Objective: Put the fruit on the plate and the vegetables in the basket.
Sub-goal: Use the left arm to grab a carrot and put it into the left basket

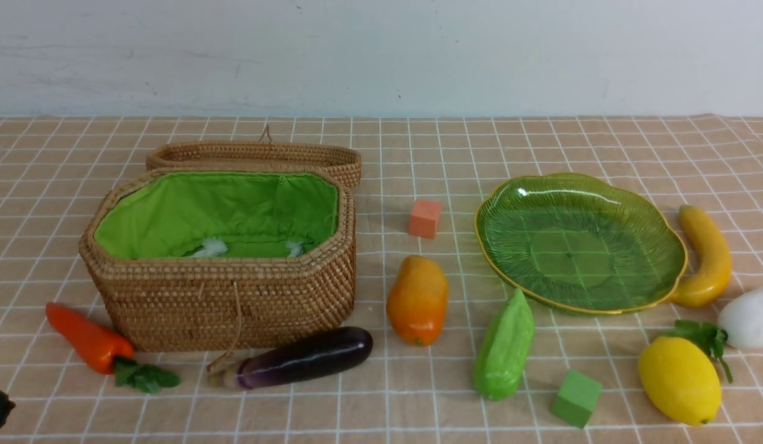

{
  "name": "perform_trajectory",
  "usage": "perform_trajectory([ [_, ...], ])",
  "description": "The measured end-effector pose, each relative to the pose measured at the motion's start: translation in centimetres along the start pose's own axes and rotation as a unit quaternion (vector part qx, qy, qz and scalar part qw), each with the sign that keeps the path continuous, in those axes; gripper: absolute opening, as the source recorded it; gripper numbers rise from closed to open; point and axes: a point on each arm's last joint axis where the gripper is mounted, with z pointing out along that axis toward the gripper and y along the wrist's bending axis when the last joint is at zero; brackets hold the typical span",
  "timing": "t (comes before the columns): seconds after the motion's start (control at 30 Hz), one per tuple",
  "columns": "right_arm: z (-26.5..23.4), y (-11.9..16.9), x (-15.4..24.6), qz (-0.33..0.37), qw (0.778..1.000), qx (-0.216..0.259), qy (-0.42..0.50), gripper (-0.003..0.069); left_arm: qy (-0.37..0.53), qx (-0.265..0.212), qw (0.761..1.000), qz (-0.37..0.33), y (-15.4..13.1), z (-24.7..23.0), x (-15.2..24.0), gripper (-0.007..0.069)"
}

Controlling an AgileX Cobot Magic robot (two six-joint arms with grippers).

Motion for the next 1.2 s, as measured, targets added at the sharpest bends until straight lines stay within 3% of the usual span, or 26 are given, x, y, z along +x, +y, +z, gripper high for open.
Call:
perform_trajectory([
  [0.07, 0.0, 0.3, -0.8, 0.059, 0.997, -0.018, -0.046, 0.0242, 0.038, 0.002, 0.999, 0.03, -1.7, -0.1, -0.5, -0.0001],
  [0.17, -0.2, 0.5, -1.8, 0.116, 0.988, -0.037, -0.095, 0.0242, 0.11, -0.026, 0.99, 0.08, -3.5, 0.4, -0.9, -0.0013],
  [0.33, -0.5, 0.6, -2.8, 0.128, 0.979, -0.053, -0.15, 0.0242, 0.246, -0.079, 0.957, 0.132, -4.6, 2.1, -1.1, -0.0013],
  [0.5, -0.7, 0.7, -3.4, 0.129, 0.972, -0.062, -0.184, 0.0241, 0.322, -0.131, 0.926, 0.144, -4.4, 3.8, -1.0, -0.0013],
  [0.7, -0.7, 0.7, -3.5, 0.19, 0.966, -0.068, -0.163, 0.0213, 0.353, -0.148, 0.908, 0.173, -4.2, 5.2, -1.2, -0.0013],
  [0.8, -1.2, 1.1, -5.3, 0.203, 0.974, -0.057, -0.082, 0.0134, 0.353, -0.158, 0.903, 0.187, -5.2, 6.0, -2.3, -0.0013],
  [0.87, -1.8, 1.6, -7.7, 0.188, 0.98, -0.061, -0.04, 0.0095, 0.352, -0.172, 0.9, 0.193, -5.7, 6.6, -3.0, -0.0013],
  [1.0, -2.6, 3.0, -12.4, 0.094, 0.988, -0.091, 0.082, 0.0048, 0.357, -0.22, 0.884, 0.206, -6.0, 8.5, -4.3, -0.0013],
  [1.2, -2.9, 5.4, -17.7, -0.045, 0.964, -0.167, 0.203, 0.0041, 0.377, -0.311, 0.845, 0.215, -4.5, 12.0, -5.1, -0.0013],
])
